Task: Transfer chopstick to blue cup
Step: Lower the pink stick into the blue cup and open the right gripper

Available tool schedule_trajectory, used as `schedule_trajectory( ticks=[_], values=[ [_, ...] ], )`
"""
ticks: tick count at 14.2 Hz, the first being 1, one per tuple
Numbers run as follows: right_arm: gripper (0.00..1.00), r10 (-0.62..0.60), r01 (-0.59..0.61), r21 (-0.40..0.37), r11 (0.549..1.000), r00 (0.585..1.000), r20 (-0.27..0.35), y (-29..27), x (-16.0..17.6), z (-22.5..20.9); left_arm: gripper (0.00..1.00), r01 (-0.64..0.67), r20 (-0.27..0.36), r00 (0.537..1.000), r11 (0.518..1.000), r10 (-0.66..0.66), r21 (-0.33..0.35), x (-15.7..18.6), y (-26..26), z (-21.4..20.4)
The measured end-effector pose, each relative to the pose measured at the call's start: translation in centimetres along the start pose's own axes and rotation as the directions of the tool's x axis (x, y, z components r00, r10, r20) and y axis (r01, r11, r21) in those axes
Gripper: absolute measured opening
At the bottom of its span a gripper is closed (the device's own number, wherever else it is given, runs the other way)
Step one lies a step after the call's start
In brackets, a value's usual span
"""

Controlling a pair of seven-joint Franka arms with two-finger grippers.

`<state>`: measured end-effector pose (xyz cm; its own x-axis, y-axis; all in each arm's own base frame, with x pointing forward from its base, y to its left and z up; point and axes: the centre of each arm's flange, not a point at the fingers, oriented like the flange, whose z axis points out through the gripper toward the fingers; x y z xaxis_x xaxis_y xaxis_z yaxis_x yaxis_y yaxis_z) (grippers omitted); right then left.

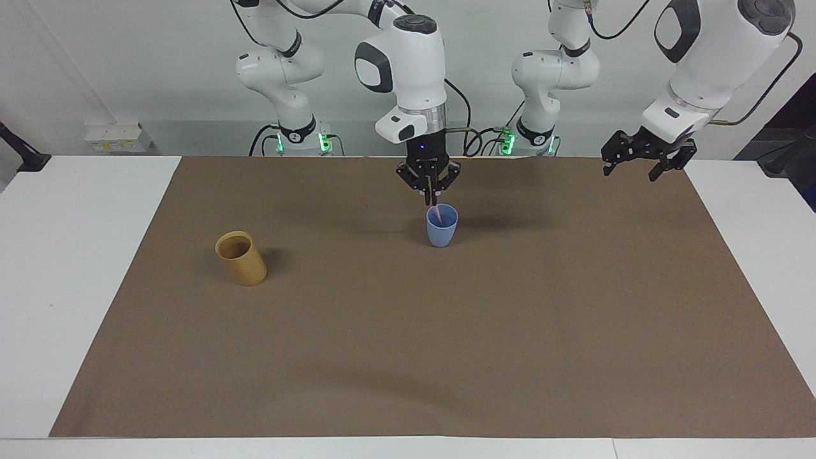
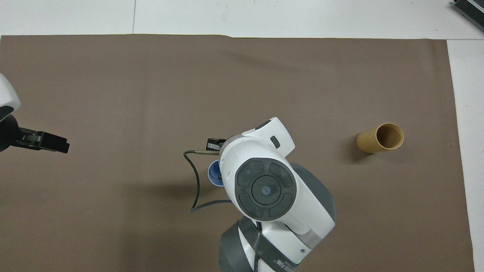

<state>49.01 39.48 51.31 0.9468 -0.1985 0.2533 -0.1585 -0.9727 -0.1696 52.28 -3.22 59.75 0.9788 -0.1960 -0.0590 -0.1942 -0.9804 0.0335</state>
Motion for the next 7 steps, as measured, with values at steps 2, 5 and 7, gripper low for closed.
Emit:
schedule_trajectory(
  ticks=[2, 5, 7],
  values=[
    [0.09, -0.012, 0.012, 0.007, 1.000, 1.000, -0.009, -0.14, -0.43, 0.55, 1.00, 0.008, -0.002, 1.000, 1.000, -0.008, 0.000, 0.02, 0.08, -0.11],
    [0.09, -0.012, 0.012, 0.005, 1.000, 1.000, -0.009, -0.06, -0.44, 0.70, 1.00, 0.062, -0.002, 0.998, 0.998, -0.062, 0.001, 0.03, 0.17, -0.11],
    [0.09, -0.012, 0.012, 0.005, 1.000, 1.000, -0.009, -0.06, -0.44, 0.70, 1.00, 0.073, -0.002, 0.997, 0.997, -0.073, 0.001, 0.06, 0.37, -0.10]
  ],
)
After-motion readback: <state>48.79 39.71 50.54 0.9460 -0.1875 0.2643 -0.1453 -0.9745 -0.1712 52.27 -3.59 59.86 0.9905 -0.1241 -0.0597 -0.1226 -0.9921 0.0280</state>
